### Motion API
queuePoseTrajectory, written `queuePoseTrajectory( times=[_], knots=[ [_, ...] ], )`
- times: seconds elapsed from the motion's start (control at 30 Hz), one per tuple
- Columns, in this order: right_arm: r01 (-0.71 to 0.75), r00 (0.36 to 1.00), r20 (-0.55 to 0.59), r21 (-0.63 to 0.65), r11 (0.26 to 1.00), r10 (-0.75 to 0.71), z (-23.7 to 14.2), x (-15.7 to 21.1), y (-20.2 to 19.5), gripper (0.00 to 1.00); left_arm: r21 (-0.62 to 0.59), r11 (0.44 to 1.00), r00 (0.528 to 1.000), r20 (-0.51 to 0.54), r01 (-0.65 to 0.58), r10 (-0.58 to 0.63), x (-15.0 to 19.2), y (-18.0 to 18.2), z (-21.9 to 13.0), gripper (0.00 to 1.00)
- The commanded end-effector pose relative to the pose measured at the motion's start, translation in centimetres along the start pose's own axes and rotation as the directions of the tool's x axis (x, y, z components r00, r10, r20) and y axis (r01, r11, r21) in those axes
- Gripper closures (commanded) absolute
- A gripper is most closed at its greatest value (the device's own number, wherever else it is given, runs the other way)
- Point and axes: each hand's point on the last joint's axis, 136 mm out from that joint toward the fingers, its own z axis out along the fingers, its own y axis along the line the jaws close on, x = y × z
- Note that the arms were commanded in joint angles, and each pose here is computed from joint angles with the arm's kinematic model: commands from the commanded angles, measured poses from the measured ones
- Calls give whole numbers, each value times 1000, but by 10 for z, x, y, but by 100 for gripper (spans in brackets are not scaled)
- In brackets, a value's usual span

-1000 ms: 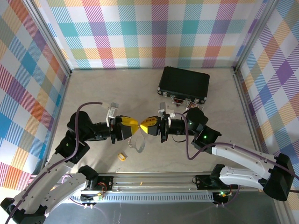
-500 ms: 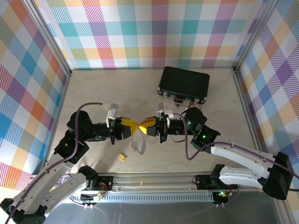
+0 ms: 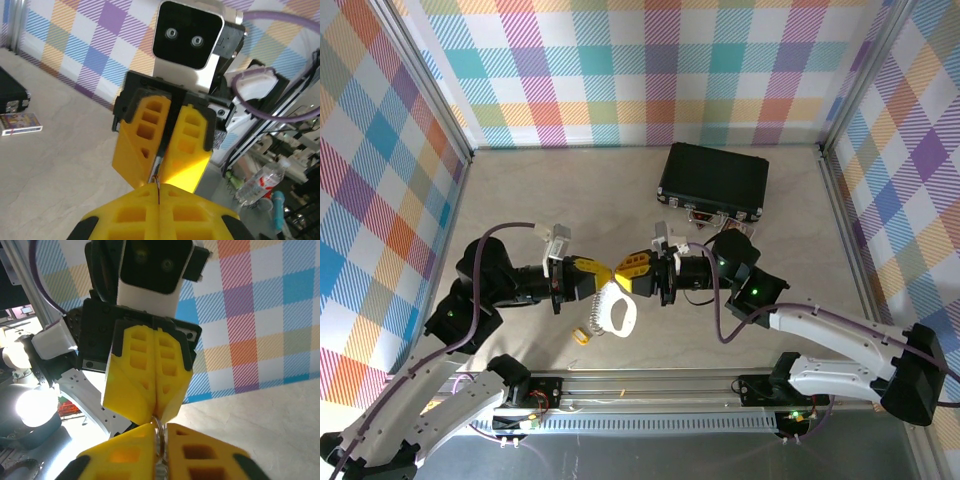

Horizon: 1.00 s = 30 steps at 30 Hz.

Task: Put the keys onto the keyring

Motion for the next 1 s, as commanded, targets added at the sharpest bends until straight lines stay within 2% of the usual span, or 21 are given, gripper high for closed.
queuePoseTrajectory(
  times=[0.0, 0.1, 0.23, 0.37, 0.67, 0.97],
  knots=[
    [71, 997, -41, 76, 995, -68, -17, -9, 2, 60, -65, 994, 996, -30, -83, 81, -7, -4, -10, 100],
    [115, 987, -130, 164, 980, -94, -35, -4, -3, 45, -139, 985, 992, -87, -105, 93, -3, 7, -12, 100],
    [155, 968, -227, 210, 965, -106, -49, 5, -4, 38, -190, 971, 979, -166, -146, 114, 0, 14, -16, 100],
    [174, 958, -261, 195, 965, -119, -49, 9, -4, 41, -240, 951, 961, -241, -193, 135, -2, 22, -19, 100],
    [165, 962, -238, 106, 981, -136, -22, 18, -8, 48, -297, 916, 918, -365, -270, 152, -3, 38, -19, 100],
    [210, 945, -262, 30, 977, -195, -11, 19, -5, 55, -164, 930, 885, -398, -328, 241, 7, 21, -3, 100]
  ],
)
